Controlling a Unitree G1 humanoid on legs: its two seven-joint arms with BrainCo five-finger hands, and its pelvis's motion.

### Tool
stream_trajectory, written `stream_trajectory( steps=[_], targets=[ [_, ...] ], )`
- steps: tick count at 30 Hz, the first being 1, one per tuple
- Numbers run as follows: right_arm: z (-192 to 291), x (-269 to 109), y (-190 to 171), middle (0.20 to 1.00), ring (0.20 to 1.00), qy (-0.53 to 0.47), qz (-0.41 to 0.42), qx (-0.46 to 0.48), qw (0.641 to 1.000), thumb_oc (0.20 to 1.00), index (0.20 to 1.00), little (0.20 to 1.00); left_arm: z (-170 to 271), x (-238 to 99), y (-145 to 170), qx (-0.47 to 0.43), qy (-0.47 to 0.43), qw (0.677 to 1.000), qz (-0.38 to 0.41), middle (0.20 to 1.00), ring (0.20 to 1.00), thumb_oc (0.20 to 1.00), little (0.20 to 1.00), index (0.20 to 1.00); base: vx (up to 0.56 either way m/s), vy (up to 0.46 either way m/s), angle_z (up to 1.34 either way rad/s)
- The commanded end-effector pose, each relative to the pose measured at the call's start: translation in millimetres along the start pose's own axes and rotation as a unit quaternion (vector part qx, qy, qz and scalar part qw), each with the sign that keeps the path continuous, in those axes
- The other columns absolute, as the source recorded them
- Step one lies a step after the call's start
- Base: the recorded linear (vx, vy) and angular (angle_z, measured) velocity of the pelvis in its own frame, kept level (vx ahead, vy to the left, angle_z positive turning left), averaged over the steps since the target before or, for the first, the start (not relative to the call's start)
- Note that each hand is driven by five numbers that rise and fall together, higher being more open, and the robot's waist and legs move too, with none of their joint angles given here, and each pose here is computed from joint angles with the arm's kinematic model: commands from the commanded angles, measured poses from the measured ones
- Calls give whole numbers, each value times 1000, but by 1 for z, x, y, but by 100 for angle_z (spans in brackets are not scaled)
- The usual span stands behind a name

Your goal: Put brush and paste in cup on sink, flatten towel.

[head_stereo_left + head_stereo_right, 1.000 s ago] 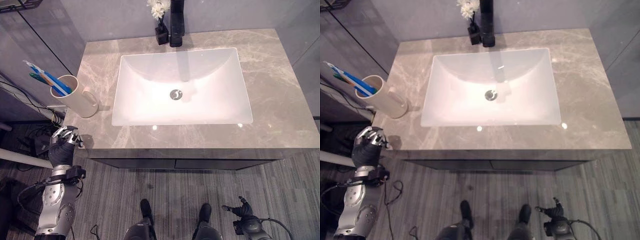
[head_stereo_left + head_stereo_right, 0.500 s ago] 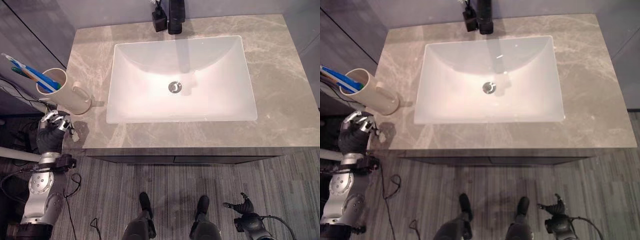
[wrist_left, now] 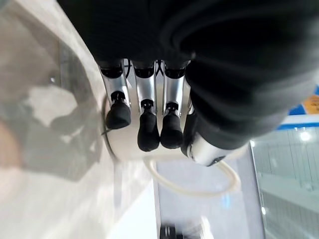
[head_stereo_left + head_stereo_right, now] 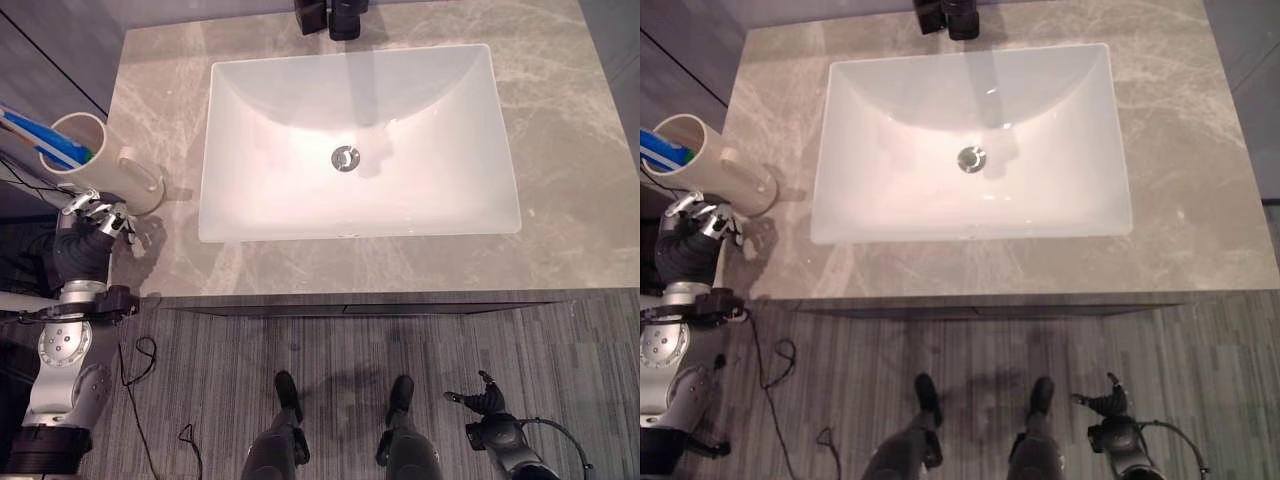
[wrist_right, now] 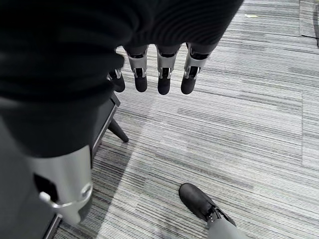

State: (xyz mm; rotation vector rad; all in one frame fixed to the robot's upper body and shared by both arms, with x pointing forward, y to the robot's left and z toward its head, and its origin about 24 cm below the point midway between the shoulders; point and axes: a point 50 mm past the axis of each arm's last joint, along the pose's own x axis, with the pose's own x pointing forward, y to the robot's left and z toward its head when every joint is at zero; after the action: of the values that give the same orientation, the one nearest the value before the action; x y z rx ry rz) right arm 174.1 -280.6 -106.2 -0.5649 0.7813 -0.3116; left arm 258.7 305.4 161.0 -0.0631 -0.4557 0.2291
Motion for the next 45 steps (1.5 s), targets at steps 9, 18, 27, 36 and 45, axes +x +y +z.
stream_trajectory(
  steps=[9,18,27,36,45],
  targets=[
    [9,3,-16,1000,1000,-20,-43,41,998,1000,1000,1000,29,26,12,8,-82,995,49,200,200,200,200,200,-1,2,-1],
    [15,4,-14,1000,1000,-34,-38,47,998,1000,1000,1000,35,40,16,21,-96,993,71,200,200,200,200,200,1,9,-5],
    [23,4,-15,1000,1000,-51,-38,52,997,1000,1000,1000,52,57,17,42,-117,990,72,200,200,200,200,200,1,0,-1],
    [22,4,-15,1000,1000,-50,-35,57,997,1000,1000,1000,70,79,27,71,-134,983,103,200,200,200,200,200,0,0,0],
    [38,4,-12,1000,1000,-83,-26,60,994,1000,1000,1000,81,98,32,95,-132,978,131,200,200,200,200,200,5,3,-2]
  ],
)
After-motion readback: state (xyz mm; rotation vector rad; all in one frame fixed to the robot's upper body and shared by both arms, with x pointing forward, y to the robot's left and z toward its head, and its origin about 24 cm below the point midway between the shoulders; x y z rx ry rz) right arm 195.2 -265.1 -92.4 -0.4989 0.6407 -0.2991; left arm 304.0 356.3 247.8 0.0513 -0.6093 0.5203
